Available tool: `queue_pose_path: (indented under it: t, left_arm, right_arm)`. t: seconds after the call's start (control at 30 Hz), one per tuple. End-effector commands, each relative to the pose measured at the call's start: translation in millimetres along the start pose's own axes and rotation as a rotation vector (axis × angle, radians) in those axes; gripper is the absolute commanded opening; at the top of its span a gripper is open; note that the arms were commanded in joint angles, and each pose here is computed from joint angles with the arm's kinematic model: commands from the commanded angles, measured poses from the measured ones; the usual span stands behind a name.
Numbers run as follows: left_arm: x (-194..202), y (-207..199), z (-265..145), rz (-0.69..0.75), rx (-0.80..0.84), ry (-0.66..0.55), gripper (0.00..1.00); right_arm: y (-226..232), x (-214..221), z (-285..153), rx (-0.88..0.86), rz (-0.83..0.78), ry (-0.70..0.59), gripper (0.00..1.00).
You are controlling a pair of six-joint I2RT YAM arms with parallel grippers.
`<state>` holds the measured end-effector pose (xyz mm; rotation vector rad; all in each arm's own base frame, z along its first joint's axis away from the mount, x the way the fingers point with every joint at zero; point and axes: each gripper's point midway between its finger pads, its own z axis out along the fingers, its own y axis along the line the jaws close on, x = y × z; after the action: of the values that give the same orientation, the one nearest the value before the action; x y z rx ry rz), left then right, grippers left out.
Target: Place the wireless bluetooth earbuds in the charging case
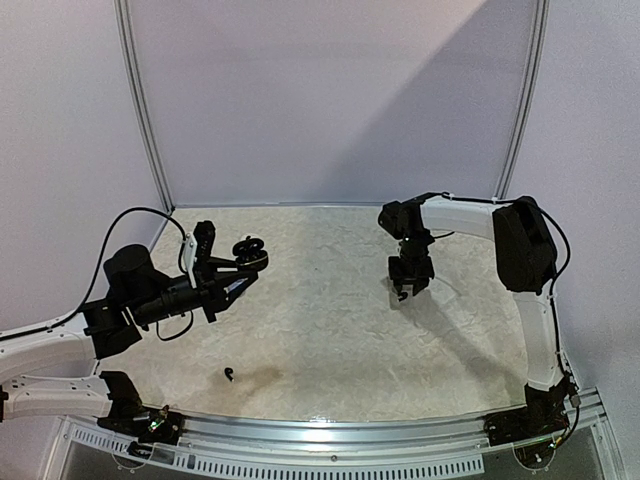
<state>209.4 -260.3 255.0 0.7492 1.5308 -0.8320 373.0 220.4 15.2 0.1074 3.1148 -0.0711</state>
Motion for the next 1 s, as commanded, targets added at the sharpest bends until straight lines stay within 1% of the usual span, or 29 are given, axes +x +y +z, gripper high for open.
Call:
queue_pose_path:
  t: [0.0, 0.33, 0.53, 0.6, 0.73, 0.87, 0.97]
  left_arm:
    - [4, 4, 0, 0.004, -0.004, -0.002, 0.00]
    - [5, 4, 0, 0.010, -0.004, 0.000, 0.00]
    - [4, 4, 0, 0.012, -0.004, -0.002, 0.00]
    - [4, 4, 0, 0.012, -0.006, -0.002, 0.00]
    - [6, 4, 0, 0.015, -0.006, 0.001, 0.00]
    - [5, 4, -1, 0.017, -0.007, -0.001, 0.00]
    - [5, 5, 0, 0.020, -0.008, -0.001, 0.00]
  right_arm:
    - [-2, 6, 7, 0.011, -0.004, 0.038, 0.33]
    - [-2, 10, 10, 0.015, -0.048, 0.058, 0.23]
    - [2, 10, 9, -0.008, -0.044, 0.060, 0.22]
    - [9, 11, 8, -0.027, -0.065, 0.059, 0.23]
    - [33, 20, 3, -0.064, -0.215, 0.046, 0.24]
    - [38, 37, 7, -0.028, -0.374, 0.064, 0.24]
    - [43, 52, 11, -0.017, -0.458, 0.083, 0.24]
